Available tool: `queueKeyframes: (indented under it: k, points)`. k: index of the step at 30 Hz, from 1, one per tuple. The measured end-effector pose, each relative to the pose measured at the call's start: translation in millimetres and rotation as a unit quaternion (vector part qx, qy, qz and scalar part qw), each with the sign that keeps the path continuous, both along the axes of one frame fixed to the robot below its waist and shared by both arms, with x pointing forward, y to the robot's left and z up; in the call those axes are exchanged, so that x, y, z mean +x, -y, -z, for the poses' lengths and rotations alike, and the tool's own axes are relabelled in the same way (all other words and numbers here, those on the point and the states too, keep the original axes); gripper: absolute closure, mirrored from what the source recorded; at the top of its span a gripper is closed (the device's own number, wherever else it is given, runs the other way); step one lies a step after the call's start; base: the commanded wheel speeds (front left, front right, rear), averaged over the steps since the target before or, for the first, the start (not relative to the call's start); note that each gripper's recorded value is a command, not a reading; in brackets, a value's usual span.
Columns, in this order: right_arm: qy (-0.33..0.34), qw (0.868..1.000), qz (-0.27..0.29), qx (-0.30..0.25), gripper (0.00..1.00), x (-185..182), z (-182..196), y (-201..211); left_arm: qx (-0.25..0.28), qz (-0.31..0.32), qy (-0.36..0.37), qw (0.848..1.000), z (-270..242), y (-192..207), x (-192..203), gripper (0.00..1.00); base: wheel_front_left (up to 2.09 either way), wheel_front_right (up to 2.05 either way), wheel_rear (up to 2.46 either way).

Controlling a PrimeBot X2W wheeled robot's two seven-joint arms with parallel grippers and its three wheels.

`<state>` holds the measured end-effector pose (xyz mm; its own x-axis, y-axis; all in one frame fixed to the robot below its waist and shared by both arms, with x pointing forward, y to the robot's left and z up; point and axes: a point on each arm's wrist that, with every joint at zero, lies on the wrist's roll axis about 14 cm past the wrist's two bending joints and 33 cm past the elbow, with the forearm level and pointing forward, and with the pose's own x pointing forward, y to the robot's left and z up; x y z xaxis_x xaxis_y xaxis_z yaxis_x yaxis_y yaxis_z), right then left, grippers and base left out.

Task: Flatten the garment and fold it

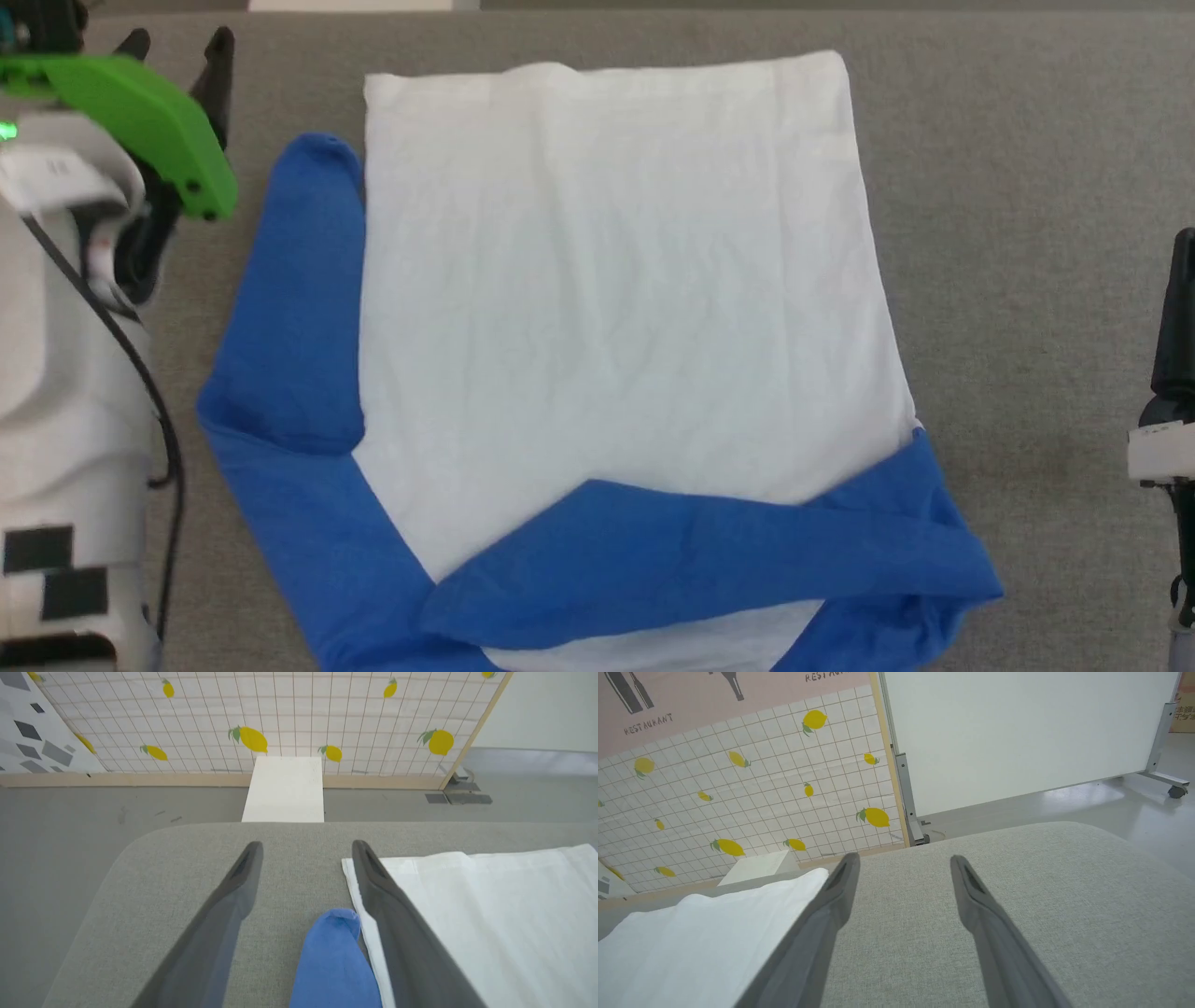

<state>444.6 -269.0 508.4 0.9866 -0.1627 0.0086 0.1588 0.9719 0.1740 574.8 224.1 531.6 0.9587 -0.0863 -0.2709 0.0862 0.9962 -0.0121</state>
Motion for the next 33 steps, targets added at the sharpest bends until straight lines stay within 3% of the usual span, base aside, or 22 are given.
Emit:
queueKeyframes:
  k: [3, 9, 14, 15, 21, 22, 23, 24, 33]
  points:
    - [-0.013, 1.000, 0.007, -0.003, 0.00, 4, 11, 6, 0.005, 0.018, -0.102, 0.995, 30, 8, 10, 0.00, 0.00, 0.00, 0.00]
    - [-0.039, 0.999, 0.020, -0.004, 0.00, 9, 34, 15, 0.002, 0.034, -0.290, 0.956, 100, 20, -2, 0.00, 0.00, 0.00, 0.00]
    - [-0.054, 0.998, 0.029, -0.007, 0.00, 13, 51, 22, 0.028, 0.013, -0.327, 0.944, 132, 12, 2, 0.00, 0.00, 0.00, 0.00]
    - [-0.062, 0.998, 0.030, -0.012, 0.00, 14, 57, 25, 0.031, -0.001, -0.349, 0.937, 150, 6, -2, 0.00, 0.00, 0.00, 0.00]
    - [-0.073, 0.997, 0.028, -0.012, 0.00, 16, 68, 26, 0.002, -0.018, -0.368, 0.930, 162, 4, -3, 0.00, 0.00, 0.00, 0.00]
    - [-0.073, 0.997, 0.028, -0.012, 0.00, 16, 68, 25, 0.000, -0.019, -0.371, 0.928, 163, 3, -3, 0.50, 0.00, 0.00, 0.00]
    - [-0.074, 0.997, 0.027, -0.012, 0.00, 17, 69, 25, -0.007, -0.019, -0.369, 0.929, 161, 4, -3, 0.90, 0.00, 0.00, 0.00]
    - [-0.074, 0.997, 0.026, -0.011, 0.00, 18, 69, 24, -0.017, -0.018, -0.368, 0.930, 161, 6, -3, 1.00, 0.00, 0.00, 0.00]
    - [-0.068, 0.998, 0.016, -0.007, 0.00, 21, 66, 18, -0.091, -0.038, -0.303, 0.948, 144, 4, 3, 1.00, 0.00, 0.00, 0.00]
